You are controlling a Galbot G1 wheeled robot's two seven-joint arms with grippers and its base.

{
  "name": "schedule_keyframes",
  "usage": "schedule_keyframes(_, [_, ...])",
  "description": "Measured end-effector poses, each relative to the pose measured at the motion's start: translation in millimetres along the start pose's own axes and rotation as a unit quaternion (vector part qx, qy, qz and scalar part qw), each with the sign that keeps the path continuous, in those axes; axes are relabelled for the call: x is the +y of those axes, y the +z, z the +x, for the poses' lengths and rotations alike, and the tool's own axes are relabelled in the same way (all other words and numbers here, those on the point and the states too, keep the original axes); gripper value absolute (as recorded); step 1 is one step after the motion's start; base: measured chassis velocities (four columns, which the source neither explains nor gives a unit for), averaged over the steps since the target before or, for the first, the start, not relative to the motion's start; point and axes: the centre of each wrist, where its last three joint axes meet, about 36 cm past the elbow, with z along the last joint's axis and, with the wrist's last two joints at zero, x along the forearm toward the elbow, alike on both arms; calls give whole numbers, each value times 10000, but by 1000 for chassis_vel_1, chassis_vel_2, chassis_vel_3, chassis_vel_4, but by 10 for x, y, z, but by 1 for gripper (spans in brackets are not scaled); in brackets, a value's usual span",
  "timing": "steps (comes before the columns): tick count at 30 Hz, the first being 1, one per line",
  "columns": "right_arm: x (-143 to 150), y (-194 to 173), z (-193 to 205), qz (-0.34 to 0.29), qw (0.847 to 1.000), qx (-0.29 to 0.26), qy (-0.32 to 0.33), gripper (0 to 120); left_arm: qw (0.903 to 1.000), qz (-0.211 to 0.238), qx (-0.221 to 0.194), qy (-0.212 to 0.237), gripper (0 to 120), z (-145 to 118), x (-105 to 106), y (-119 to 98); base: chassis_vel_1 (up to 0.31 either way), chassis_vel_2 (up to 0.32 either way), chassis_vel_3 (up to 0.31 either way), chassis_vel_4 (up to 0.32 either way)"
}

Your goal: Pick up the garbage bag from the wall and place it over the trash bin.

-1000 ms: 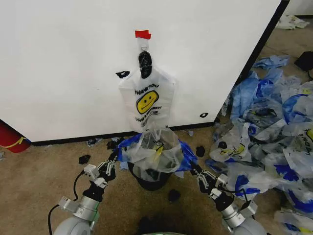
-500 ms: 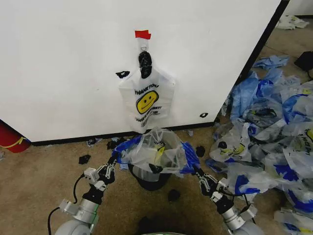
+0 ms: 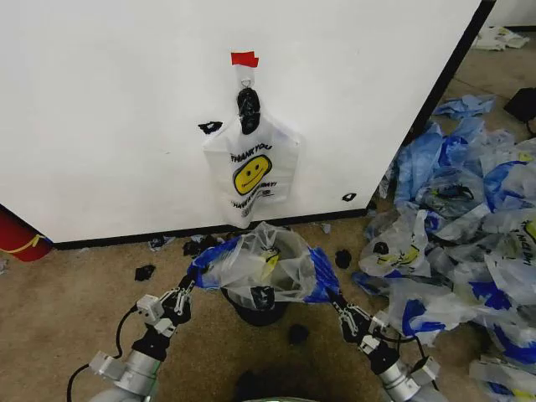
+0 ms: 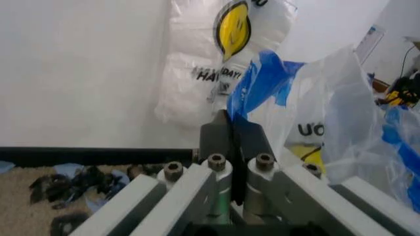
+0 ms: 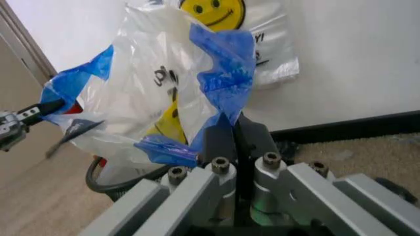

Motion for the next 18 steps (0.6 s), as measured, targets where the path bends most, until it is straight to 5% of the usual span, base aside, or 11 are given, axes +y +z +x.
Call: schedule_keyframes(18, [8, 171, 160, 12, 9999, 131, 43, 0, 9998, -60, 178, -24, 0, 166, -66, 136, 0, 0, 0, 0])
